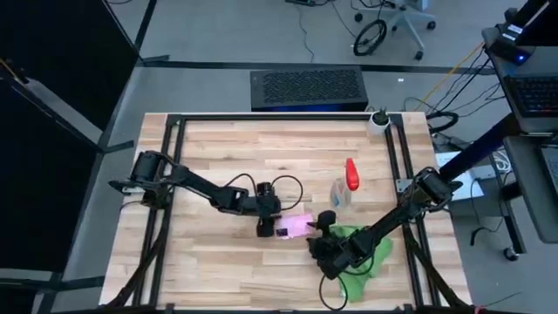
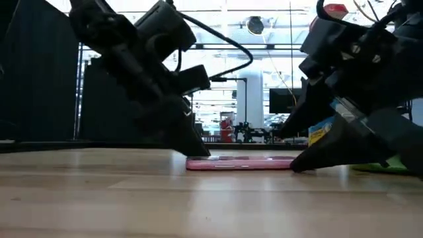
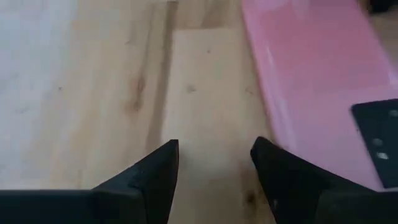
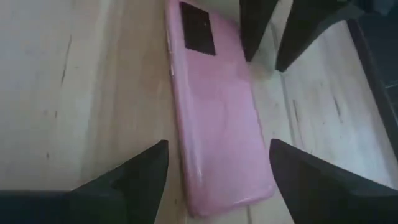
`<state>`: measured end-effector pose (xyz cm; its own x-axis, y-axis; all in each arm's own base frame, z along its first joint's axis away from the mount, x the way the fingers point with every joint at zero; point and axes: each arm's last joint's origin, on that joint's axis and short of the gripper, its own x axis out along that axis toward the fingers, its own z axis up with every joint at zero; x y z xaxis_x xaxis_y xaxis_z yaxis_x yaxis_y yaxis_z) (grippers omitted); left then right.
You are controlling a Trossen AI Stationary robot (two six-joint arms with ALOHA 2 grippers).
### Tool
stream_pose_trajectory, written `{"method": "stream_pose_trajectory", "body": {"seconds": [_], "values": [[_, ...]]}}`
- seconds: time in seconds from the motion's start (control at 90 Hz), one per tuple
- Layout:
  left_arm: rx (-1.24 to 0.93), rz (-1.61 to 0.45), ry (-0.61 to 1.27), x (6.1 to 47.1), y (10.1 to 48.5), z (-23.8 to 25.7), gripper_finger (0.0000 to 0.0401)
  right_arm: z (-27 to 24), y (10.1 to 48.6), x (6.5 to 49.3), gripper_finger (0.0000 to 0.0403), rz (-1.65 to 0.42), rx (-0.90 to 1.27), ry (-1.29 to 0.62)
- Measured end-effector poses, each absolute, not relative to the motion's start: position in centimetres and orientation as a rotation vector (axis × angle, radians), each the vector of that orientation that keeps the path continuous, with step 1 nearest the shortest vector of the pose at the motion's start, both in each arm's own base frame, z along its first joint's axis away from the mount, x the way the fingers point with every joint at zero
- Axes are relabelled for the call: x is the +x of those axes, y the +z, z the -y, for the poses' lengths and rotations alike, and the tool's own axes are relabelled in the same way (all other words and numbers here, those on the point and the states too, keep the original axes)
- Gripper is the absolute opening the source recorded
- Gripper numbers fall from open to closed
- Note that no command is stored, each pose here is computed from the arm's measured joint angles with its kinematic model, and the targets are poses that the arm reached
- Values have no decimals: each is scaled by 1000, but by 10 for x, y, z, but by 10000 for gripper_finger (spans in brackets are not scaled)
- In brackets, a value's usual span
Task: Apply microfiber cloth
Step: Spray the back of the cellphone with the cleaning bottle
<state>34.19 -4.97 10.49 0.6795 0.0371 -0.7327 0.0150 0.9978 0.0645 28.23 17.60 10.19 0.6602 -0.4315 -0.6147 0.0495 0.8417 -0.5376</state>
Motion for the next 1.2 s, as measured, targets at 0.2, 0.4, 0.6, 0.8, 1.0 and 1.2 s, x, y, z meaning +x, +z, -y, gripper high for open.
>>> {"method": "stream_pose_trajectory", "body": {"seconds": [0.2,0.4,0.6,0.8,1.0,1.2], "values": [[95,-830,-51,337,113,58,198,-173,104,285,258,-827,-474,-262],[40,-712,-21,328,160,66,198,-169,123,282,258,-813,-441,-273],[-35,-643,-71,322,166,102,198,-143,139,282,258,-855,-402,-375],[-79,-610,-73,327,137,131,198,-118,122,297,258,-938,-392,-407],[-125,-666,-60,327,104,145,198,-117,122,298,258,-948,-394,-407],[-66,-686,105,327,96,135,198,-125,122,294,258,-960,-307,-369]]}}
